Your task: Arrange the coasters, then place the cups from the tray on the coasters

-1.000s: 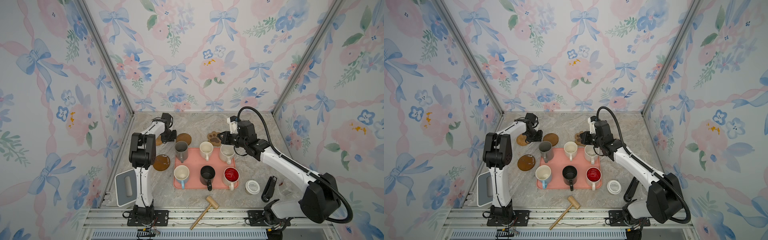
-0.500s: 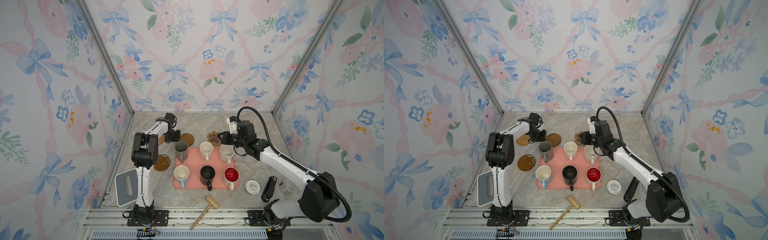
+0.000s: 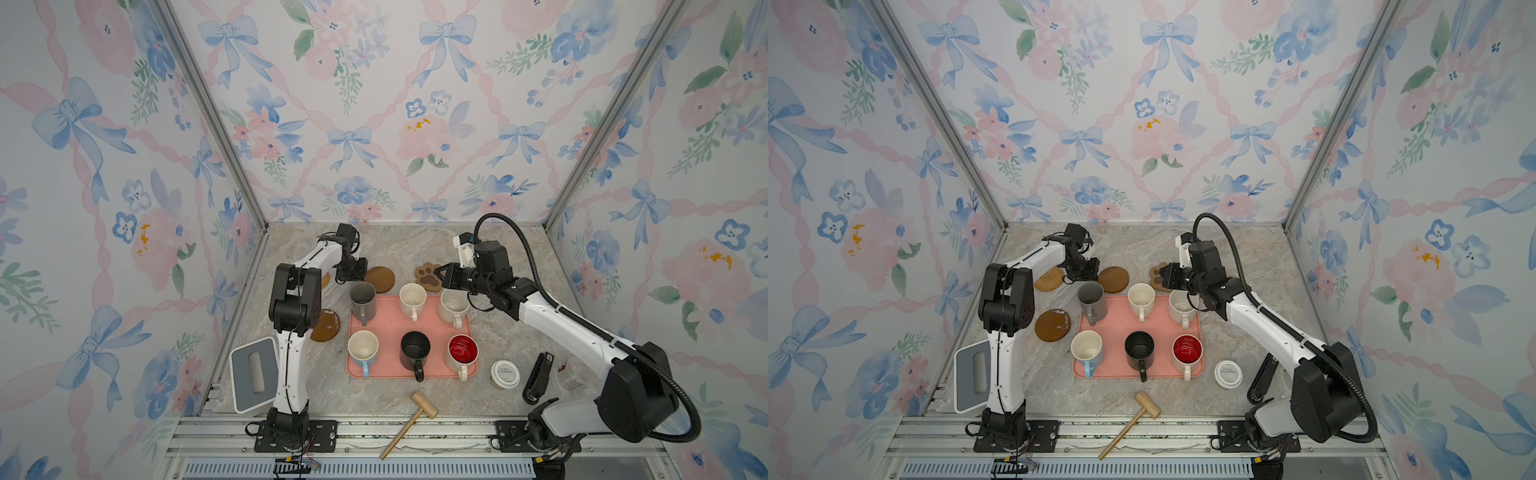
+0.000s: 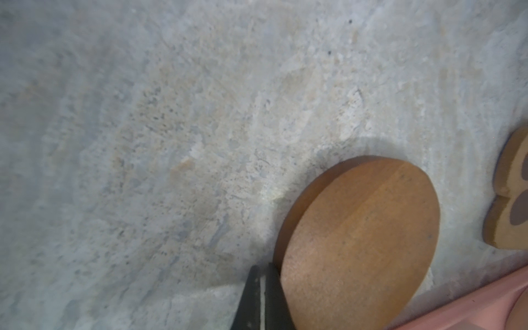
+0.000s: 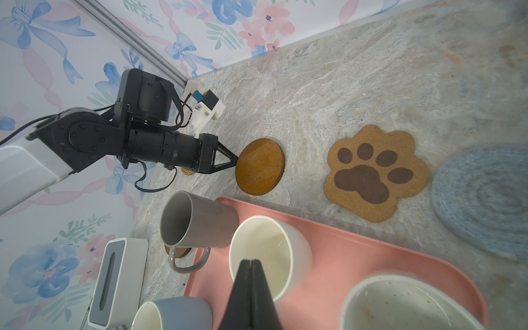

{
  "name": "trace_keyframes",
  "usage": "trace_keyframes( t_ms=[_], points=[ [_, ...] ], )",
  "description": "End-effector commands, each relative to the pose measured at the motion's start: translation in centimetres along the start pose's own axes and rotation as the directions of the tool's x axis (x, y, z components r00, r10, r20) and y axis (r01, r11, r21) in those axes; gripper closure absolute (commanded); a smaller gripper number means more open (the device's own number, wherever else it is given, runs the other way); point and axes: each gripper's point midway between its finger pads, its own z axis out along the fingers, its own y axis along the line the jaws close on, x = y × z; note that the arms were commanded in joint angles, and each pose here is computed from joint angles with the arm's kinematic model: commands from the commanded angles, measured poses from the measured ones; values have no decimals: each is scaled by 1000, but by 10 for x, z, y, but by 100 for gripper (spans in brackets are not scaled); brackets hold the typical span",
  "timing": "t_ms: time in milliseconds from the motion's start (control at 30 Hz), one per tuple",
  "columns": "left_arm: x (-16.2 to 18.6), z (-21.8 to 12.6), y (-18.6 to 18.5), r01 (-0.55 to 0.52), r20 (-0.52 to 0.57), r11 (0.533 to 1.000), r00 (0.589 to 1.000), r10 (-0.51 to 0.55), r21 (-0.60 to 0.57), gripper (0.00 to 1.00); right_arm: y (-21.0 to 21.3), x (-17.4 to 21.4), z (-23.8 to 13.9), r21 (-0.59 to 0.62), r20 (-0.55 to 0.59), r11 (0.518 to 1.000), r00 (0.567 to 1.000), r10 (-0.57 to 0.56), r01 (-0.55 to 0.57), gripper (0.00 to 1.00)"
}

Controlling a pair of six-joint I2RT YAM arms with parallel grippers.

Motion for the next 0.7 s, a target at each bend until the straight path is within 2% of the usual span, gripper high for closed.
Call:
trace_keyframes(
  t_ms=[0, 667],
  points=[
    [-1, 5, -9, 5, -13, 1000, 1000, -5, 27, 100, -7, 3, 3, 5, -7, 1000, 1000, 6, -6, 100],
    [-11, 10, -39, -21, 4, 997, 1000, 20, 68, 100, -10, 5, 6, 7, -19, 1000, 1000, 12, -12, 100]
  ],
)
